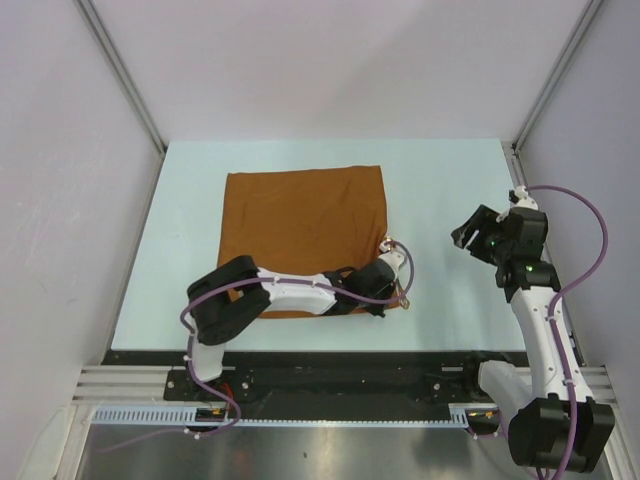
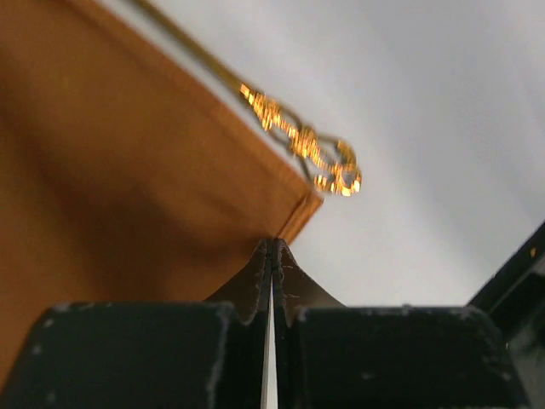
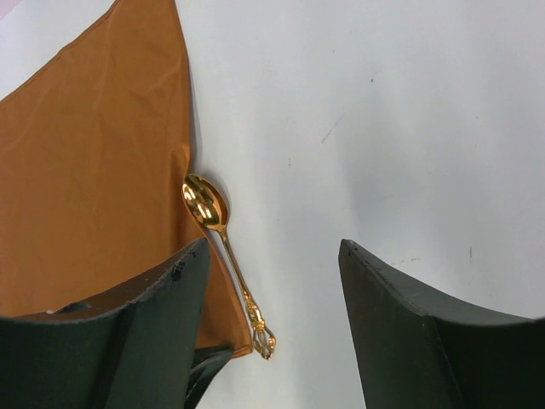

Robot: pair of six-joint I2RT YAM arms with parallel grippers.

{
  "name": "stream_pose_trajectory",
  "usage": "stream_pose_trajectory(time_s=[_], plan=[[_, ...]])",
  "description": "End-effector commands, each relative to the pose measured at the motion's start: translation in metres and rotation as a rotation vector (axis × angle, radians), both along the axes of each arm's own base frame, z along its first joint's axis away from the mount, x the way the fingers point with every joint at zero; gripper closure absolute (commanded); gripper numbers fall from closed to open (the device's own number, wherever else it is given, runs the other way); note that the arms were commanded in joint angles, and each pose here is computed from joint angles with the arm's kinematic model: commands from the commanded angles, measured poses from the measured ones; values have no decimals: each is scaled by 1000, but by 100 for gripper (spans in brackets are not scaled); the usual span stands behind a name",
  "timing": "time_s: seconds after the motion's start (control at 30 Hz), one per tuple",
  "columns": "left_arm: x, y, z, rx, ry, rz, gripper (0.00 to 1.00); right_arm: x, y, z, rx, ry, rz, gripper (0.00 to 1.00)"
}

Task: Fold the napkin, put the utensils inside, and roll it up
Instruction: Fold the napkin at the center of the board.

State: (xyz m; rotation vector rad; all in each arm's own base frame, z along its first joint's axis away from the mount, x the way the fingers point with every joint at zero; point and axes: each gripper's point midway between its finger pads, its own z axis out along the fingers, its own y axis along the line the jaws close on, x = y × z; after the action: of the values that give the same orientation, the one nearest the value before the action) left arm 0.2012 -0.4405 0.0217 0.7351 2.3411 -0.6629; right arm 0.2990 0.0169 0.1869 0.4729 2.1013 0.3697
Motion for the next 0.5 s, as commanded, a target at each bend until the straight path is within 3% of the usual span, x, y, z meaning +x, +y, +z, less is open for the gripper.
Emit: stream_pose_trajectory(time_s=[0.0,0.07,0.2,0.33,0.47], plan=[[-12,3,40,-83,-34,-72,100,2,3,2,6,-30,28,33],[-18,5,31,-47,-23,-122,99,3,5,3,14,-38,37,32],[-33,2,8,29,-12,-206,82,3,8,2,24,-43,52,32],[-33,-10,9,74,-120,-268,63,1,9,3,22,-48,53,31],[-21,-23,18,135,-199,-260,52,-1,9,7,19,-62,55,31]])
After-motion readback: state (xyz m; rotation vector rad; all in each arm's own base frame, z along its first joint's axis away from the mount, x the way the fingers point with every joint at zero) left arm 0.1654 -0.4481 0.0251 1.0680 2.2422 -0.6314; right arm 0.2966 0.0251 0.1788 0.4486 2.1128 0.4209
